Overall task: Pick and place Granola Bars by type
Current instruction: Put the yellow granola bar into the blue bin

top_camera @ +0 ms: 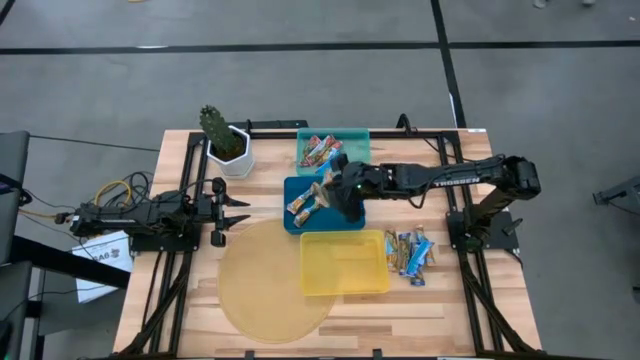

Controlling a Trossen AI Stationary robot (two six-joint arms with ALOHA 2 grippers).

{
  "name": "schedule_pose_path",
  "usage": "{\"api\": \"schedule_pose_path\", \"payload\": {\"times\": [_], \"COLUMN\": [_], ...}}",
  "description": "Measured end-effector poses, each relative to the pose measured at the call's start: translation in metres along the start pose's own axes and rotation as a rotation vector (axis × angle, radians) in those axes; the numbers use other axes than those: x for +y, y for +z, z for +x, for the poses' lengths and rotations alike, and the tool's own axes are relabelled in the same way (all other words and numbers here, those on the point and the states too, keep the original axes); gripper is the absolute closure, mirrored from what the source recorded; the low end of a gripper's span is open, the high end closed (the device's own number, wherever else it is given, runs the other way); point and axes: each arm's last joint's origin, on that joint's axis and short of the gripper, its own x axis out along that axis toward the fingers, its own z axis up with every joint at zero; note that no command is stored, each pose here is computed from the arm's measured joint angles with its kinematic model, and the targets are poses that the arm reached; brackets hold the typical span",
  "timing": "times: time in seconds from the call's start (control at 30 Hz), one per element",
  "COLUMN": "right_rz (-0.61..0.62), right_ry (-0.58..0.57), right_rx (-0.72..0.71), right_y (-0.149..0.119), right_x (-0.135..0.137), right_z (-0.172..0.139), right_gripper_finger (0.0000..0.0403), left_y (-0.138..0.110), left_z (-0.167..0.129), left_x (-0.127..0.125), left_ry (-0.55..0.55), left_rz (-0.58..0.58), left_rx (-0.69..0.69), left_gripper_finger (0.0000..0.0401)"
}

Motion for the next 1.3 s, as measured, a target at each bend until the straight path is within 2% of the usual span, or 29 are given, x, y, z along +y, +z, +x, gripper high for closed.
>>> {"api": "schedule_pose_path", "payload": {"times": [0.13,0.23,0.5,0.6,0.93,1.13,1.3], "right_rz": [-0.278,-0.425,-0.559,-0.571,-0.533,-0.456,-0.352], "right_ry": [0.047,0.081,0.091,0.109,0.209,0.253,0.242], "right_rx": [0.035,0.093,0.152,0.159,0.227,0.276,0.307], "right_y": [-0.003,-0.007,-0.005,-0.006,-0.017,-0.025,-0.032], "right_x": [0.003,0.009,0.015,0.017,0.037,0.05,0.054], "right_z": [-0.002,-0.002,-0.004,-0.002,0.041,0.063,0.079], "right_gripper_finger": [0.0344,0.0344,0.0344,0.0344,0.0344,0.0344,0.0344], "left_y": [0.0,0.0,0.0,0.0,0.0,0.0,0.0], "left_z": [0.0,0.0,0.0,0.0,0.0,0.0,0.0], "left_x": [0.0,0.0,0.0,0.0,0.0,0.0,0.0], "left_ry": [0.0,0.0,0.0,0.0,0.0,0.0,0.0], "left_rz": [0.007,0.006,0.008,-0.002,-0.006,-0.002,0.001], "left_rx": [0.0,0.0,0.0,0.0,0.001,0.0,0.0], "left_gripper_finger": [0.0264,0.0264,0.0264,0.0264,0.0264,0.0264,0.0264]}}
